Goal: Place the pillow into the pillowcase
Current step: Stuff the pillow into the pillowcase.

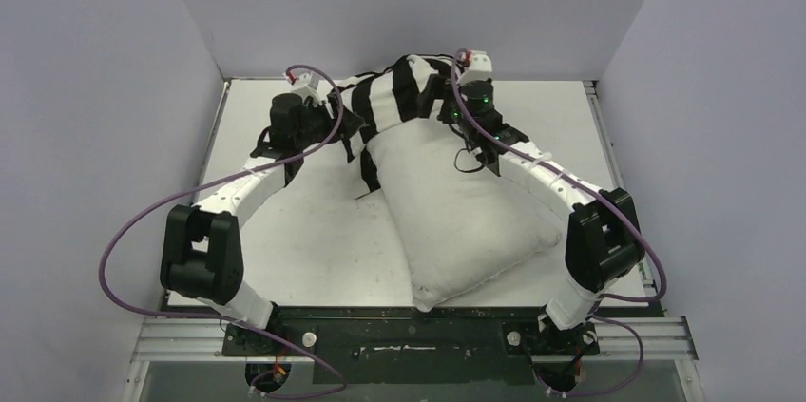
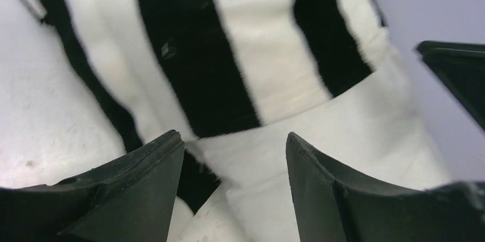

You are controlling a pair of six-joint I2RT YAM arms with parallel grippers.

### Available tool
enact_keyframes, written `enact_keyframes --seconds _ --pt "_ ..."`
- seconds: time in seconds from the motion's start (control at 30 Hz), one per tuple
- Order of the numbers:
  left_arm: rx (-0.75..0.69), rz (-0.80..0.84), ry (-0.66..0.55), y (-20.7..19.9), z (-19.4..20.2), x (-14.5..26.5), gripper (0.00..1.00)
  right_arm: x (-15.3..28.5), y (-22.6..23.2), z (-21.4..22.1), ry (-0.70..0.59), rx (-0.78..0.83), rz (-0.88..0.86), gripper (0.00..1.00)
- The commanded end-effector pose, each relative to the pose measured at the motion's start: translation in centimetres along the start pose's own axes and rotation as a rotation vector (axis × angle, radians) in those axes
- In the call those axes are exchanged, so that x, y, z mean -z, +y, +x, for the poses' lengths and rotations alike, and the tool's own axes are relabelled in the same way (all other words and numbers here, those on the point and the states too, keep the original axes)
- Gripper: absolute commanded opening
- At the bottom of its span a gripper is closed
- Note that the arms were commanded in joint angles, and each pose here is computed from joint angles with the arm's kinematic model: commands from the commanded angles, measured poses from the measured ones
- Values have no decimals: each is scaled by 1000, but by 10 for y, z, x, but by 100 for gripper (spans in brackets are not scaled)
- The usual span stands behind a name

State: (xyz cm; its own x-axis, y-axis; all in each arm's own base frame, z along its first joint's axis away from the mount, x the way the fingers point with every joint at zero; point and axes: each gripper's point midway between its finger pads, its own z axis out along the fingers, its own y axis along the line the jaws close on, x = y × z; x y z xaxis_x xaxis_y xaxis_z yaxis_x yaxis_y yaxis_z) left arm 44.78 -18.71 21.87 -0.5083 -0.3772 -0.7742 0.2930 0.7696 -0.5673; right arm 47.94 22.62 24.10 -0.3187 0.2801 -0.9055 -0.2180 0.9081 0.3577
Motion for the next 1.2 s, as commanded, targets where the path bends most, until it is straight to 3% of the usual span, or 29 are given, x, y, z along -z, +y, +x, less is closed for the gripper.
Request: enact_keyframes --seconds 0.0,0.23,0.5,0.57,0.6,0.73,0.83,1.1,1.17 --pt "72 -81 -15 36 19 5 63 11 32 14 76 321 42 100" --pt "204 -60 -15 61 43 -6 64 -9 65 72 188 543 32 100" --pt "271 -80 25 82 74 -20 64 -52 41 151 338 621 116 100" --pt "284 -78 26 84 79 -22 64 -62 29 159 354 591 149 92" --pt "287 -77 34 85 83 -24 64 -66 26 159 353 558 149 83" --pt "253 -77 45 85 86 -32 64 -64 37 134 276 493 105 28" --pt "212 -79 39 86 85 -42 65 -60 51 115 227 480 41 2" --pt "151 -15 17 65 92 -69 66 -51 65 66 84 248 -94 0" --pt "150 18 29 57 98 -76 61 -51 65 56 54 210 -94 0"
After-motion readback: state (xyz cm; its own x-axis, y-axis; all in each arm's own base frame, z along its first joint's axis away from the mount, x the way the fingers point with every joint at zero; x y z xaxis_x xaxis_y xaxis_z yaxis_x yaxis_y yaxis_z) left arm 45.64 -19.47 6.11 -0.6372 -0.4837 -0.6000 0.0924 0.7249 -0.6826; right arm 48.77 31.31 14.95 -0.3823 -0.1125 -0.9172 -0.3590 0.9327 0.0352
